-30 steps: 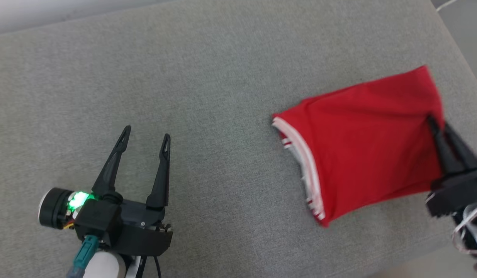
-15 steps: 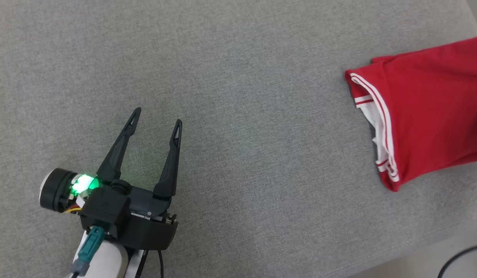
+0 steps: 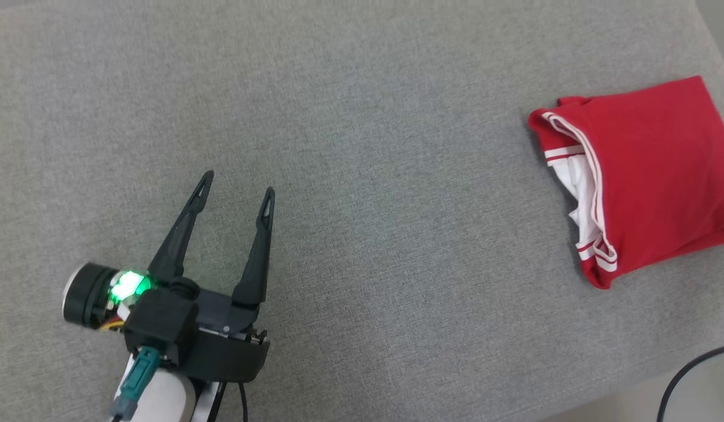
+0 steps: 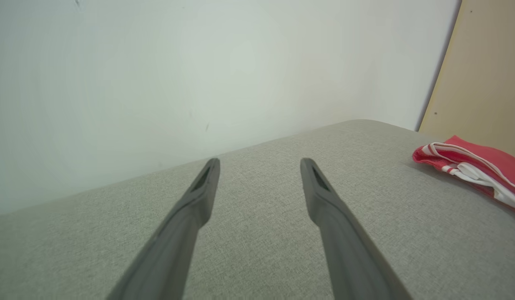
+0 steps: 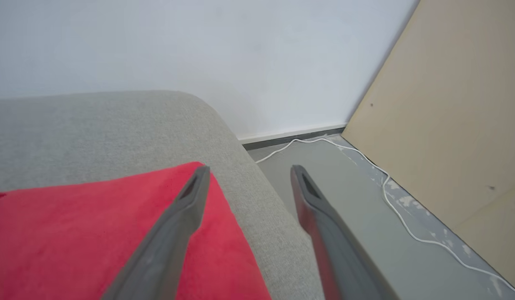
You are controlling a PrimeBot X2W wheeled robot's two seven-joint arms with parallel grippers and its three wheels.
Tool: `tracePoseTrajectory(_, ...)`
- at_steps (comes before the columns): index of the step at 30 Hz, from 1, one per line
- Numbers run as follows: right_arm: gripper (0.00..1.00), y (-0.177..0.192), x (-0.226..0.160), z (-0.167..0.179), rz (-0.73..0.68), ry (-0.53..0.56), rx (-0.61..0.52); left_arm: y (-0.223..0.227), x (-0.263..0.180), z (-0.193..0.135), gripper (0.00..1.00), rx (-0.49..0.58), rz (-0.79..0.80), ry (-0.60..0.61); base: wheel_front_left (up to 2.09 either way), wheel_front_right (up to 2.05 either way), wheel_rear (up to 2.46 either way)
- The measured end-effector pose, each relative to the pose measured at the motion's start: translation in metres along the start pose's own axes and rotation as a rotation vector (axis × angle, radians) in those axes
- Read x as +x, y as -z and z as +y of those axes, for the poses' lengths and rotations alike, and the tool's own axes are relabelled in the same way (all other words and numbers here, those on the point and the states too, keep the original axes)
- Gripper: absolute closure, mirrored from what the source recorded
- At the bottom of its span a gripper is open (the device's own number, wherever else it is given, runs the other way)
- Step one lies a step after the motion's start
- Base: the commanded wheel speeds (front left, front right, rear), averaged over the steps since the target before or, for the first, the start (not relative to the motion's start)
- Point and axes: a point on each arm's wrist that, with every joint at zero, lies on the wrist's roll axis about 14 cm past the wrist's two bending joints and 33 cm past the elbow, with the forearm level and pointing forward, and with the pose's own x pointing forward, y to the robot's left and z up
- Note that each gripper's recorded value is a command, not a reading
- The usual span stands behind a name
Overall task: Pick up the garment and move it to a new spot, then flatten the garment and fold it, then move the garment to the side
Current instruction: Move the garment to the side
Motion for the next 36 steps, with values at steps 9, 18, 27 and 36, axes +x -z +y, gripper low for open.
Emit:
tracePoseTrajectory(9,0.00,-0.055,-0.040,0.055,-0.248,-0.084,0.160,-0.016,-0.017,0.008,0.00,0.018,0.003,-0.049,0.00,0.00,0.00)
tracePoseTrajectory(18,0.00,-0.093,-0.079,0.145,-0.373,-0.298,0.251,-0.032,-0.043,0.039,0.00,0.058,0.002,-0.164,0.00,0.00,0.00)
tracePoseTrajectory(27,0.00,-0.104,-0.115,0.198,-0.369,-0.441,0.297,-0.046,-0.074,0.061,0.00,0.083,0.013,-0.257,0.00,0.00,0.00)
tracePoseTrajectory(36,0.00,-0.106,-0.152,0.224,-0.339,-0.516,0.321,-0.064,-0.110,0.071,0.00,0.095,0.015,-0.321,0.00,0.00,0.00)
